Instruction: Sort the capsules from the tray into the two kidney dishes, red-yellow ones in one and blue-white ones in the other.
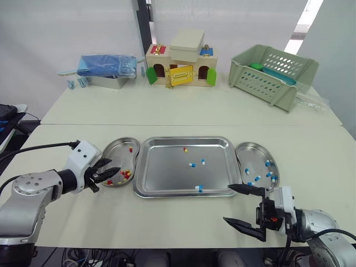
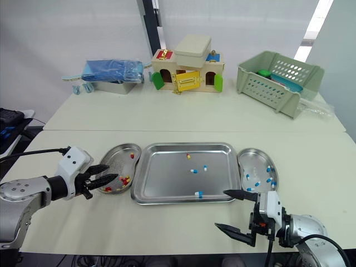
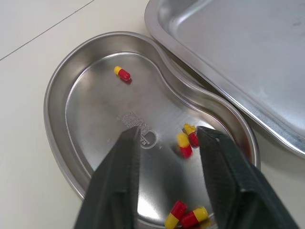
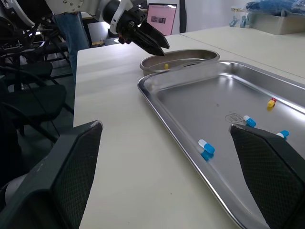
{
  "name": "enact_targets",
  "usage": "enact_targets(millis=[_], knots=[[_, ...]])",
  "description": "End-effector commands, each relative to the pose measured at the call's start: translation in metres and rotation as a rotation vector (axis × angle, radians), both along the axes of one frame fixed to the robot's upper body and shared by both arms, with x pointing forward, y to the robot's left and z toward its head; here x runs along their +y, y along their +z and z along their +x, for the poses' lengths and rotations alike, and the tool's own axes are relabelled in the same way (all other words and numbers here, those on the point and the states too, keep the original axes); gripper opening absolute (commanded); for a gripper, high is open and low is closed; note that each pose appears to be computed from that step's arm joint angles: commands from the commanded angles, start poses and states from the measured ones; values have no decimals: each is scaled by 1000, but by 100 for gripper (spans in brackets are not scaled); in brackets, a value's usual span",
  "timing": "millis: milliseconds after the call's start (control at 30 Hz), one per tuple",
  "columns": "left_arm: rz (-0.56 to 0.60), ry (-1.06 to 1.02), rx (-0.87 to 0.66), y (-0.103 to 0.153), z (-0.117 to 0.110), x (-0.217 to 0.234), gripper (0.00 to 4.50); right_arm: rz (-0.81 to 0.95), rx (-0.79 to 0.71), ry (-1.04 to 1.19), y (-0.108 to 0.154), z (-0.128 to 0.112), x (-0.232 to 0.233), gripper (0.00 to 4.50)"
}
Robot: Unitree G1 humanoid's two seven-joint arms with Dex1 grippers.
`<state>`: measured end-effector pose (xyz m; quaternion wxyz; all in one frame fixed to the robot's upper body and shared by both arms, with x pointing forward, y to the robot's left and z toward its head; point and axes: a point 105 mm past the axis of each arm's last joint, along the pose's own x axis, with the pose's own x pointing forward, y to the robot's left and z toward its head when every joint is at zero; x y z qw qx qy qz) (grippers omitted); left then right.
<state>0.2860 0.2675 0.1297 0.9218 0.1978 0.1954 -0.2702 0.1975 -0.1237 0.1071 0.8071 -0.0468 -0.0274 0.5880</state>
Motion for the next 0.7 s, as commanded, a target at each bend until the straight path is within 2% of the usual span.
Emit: enact_targets(millis=[33, 133, 167, 367, 700], knots=[[20, -6, -25, 8, 3, 1, 342, 17, -36, -12, 5, -1, -3, 450], [18, -9, -23, 9, 3, 0, 437, 18, -35, -14, 5, -2, -3, 450], [18, -10, -23, 9, 2, 0, 447, 18, -35, -14, 5, -3, -4, 450], [34, 22, -26, 9, -1, 12, 447, 6, -37, -34, 8, -2, -13, 450], [125, 270, -20, 34, -36, 113, 447, -100, -40, -229, 14, 14, -89, 450]])
